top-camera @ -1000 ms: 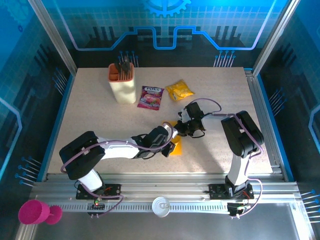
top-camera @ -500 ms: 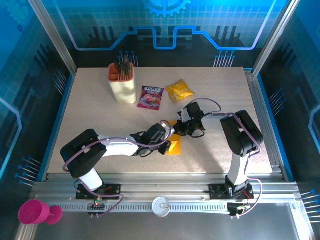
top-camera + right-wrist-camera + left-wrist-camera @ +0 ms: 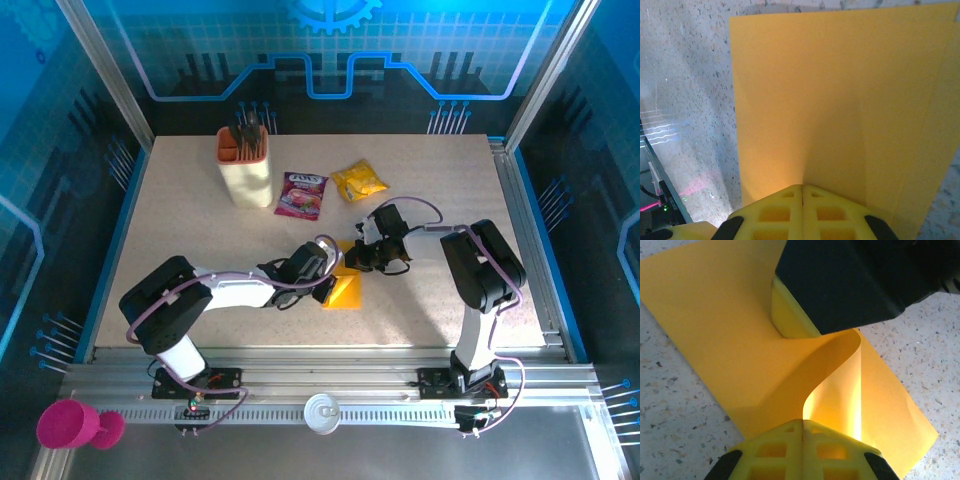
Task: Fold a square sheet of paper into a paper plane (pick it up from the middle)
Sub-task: Fold the triangle a second time at the center of the table.
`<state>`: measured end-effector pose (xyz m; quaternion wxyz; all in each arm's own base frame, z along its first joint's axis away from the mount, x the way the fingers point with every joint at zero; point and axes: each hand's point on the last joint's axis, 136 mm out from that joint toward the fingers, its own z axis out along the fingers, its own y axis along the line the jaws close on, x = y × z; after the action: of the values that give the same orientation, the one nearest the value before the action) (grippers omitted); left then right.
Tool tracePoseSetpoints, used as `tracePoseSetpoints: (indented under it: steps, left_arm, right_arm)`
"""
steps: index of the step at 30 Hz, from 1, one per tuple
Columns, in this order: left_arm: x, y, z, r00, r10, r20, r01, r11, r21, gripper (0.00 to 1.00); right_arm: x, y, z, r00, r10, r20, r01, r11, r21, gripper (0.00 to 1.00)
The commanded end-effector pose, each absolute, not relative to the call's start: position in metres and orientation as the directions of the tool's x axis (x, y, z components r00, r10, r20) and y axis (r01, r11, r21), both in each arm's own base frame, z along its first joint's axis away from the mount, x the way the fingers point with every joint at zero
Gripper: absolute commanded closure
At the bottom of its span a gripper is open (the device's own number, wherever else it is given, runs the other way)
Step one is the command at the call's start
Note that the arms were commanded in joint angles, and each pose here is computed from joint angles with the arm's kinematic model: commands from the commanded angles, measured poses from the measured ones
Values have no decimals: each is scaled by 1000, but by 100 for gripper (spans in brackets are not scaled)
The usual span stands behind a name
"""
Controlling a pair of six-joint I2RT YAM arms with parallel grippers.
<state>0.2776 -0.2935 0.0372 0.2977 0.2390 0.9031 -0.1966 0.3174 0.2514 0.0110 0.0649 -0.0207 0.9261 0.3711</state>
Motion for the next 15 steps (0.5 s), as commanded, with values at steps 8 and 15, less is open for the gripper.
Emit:
tracePoseSetpoints:
  steps: [8,15]
  left_arm:
    - [292,-288,33,-705,333,-626,544,821,-174,100]
    - [293,-282,27,-714,333,-616,530,832,-164,100]
  right_arm:
    - [298,224,-38,-999,28,-40,0,815,580,100]
    - [297,223,-39,-999,28,-35,3,816,578,100]
